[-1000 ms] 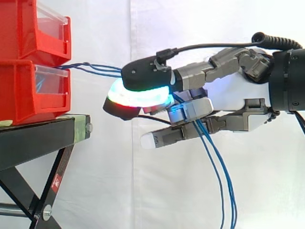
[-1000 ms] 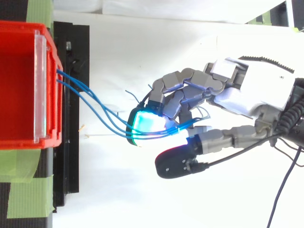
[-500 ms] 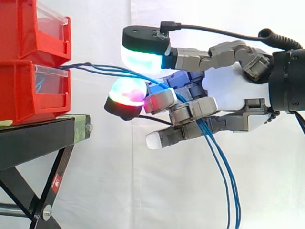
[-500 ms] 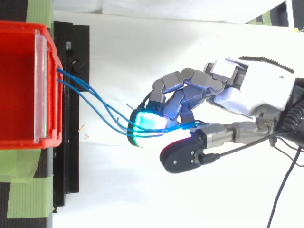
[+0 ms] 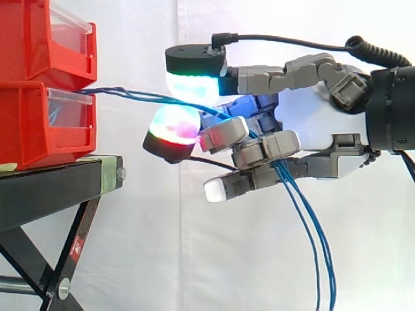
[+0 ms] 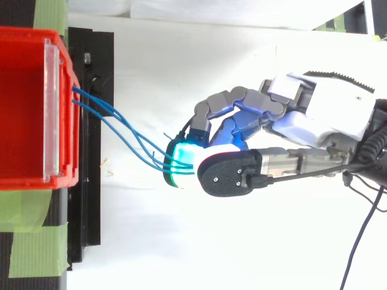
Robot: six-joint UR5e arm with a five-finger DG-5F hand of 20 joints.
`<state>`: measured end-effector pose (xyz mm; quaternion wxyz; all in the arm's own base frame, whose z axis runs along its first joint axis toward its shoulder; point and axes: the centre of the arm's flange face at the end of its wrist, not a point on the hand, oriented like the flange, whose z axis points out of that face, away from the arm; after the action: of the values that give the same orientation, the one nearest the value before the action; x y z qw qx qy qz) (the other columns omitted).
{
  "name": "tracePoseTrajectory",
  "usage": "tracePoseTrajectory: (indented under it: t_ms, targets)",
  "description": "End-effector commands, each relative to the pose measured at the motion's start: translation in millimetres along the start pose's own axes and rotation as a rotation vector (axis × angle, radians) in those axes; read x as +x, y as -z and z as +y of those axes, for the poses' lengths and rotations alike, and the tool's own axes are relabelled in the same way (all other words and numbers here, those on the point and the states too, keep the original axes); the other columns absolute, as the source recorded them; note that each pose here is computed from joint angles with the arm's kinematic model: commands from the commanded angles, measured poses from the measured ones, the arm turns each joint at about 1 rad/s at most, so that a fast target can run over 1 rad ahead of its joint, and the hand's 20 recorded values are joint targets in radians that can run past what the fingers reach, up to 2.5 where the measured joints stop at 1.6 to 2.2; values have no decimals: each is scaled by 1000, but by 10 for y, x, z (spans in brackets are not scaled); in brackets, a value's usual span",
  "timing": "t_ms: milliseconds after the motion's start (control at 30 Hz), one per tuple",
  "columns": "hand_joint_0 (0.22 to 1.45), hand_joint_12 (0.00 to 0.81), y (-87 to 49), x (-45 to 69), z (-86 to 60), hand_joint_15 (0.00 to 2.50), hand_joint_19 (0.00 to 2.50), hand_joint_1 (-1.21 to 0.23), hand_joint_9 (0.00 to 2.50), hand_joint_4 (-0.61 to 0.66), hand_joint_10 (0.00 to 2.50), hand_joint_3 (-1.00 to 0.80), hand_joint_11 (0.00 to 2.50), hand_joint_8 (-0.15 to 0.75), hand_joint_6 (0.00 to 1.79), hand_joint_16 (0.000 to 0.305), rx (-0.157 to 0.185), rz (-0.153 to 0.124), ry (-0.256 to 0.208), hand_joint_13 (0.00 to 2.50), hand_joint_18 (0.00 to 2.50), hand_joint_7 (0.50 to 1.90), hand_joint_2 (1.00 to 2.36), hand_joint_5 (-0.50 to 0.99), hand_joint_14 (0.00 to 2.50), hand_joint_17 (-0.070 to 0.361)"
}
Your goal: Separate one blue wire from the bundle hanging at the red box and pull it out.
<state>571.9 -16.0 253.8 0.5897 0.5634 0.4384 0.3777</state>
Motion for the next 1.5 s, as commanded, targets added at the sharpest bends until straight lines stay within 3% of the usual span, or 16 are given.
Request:
tracePoseTrajectory:
  t_ms: [0,300,467,600,900,1133,1467]
  targets:
    - [673,282,1,4,-1,1451,725,-676,793,263,878,-231,1429,336,856,29,0,1,0,1050,808,916,1023,-238,1223,66]
    - [754,277,1,4,-1,1557,666,-949,749,258,837,-261,1502,323,868,28,0,1,0,1025,773,1009,1021,-240,1105,63]
    - [776,261,0,5,0,1546,563,-985,671,240,855,-337,1483,307,868,26,-1,1,-1,961,721,1024,1015,-249,1112,59]
    - [801,249,-1,6,2,1496,556,-1009,600,238,848,-367,1485,292,861,24,-2,1,-2,886,670,1039,1013,-255,1268,55]
    - [799,245,-3,7,3,1468,568,-1017,553,234,786,-384,1496,291,854,23,-4,0,-3,825,629,1039,1012,-259,1349,52]
    - [697,264,-3,7,3,1478,629,-893,613,260,843,-387,1471,311,850,26,-4,0,-3,877,664,1015,1011,-254,1318,58]
    - [575,302,-4,-3,10,1493,716,-842,647,265,669,-465,1583,336,832,33,-5,-1,-4,862,627,1047,1004,-254,1203,73]
